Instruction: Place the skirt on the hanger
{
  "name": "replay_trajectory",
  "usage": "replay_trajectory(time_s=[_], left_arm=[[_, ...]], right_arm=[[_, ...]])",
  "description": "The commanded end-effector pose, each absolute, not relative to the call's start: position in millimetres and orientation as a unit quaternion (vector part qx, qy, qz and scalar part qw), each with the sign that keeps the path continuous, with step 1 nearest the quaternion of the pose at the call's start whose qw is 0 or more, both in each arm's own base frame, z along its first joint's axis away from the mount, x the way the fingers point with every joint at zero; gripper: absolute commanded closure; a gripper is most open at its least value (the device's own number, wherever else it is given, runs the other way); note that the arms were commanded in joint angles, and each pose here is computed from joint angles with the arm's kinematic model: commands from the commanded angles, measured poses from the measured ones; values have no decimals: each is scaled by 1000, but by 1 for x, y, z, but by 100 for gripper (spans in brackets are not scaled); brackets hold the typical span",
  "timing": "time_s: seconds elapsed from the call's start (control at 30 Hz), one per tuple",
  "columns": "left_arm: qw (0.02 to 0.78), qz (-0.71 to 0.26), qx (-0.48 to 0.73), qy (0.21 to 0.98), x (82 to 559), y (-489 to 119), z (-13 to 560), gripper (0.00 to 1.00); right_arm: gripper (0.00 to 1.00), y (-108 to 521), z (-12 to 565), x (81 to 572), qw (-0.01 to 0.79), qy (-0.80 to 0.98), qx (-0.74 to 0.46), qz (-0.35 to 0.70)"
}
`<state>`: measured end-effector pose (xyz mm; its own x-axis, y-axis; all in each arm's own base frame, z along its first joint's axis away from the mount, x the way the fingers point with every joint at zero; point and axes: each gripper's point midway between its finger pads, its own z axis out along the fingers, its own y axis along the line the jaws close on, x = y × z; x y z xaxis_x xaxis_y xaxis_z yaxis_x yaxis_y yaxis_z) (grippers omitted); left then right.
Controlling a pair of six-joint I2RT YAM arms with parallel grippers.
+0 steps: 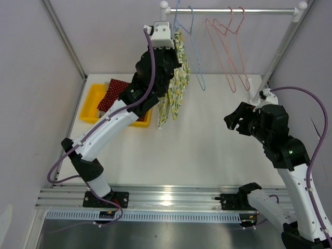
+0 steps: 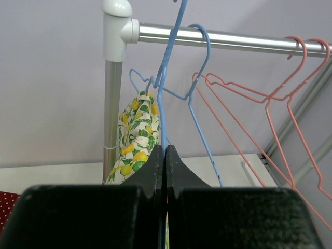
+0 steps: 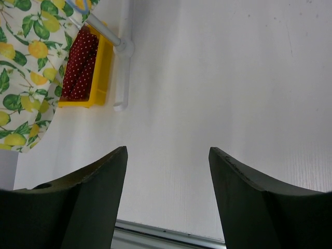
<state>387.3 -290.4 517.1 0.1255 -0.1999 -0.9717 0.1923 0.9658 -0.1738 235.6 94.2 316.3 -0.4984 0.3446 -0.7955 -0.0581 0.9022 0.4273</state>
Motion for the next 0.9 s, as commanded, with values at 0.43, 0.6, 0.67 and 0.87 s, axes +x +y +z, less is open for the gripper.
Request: replay_trajectory(time_s=[0.43, 0.6, 0.67, 0.87], left_arm=[[735, -146, -15, 662, 439, -281, 508, 100], [722, -150, 2, 676, 438, -285, 488, 100], [717, -152, 9, 680, 436, -286, 483, 100], [708, -158, 27, 687, 428, -284, 474, 79]], right_arm=[[29, 95, 325, 236, 504, 837, 67, 202], [29, 96, 321, 236, 501, 839, 68, 203], [29, 95, 320, 236, 500, 839, 69, 202], [29, 97, 316, 237, 496, 841, 67, 203]])
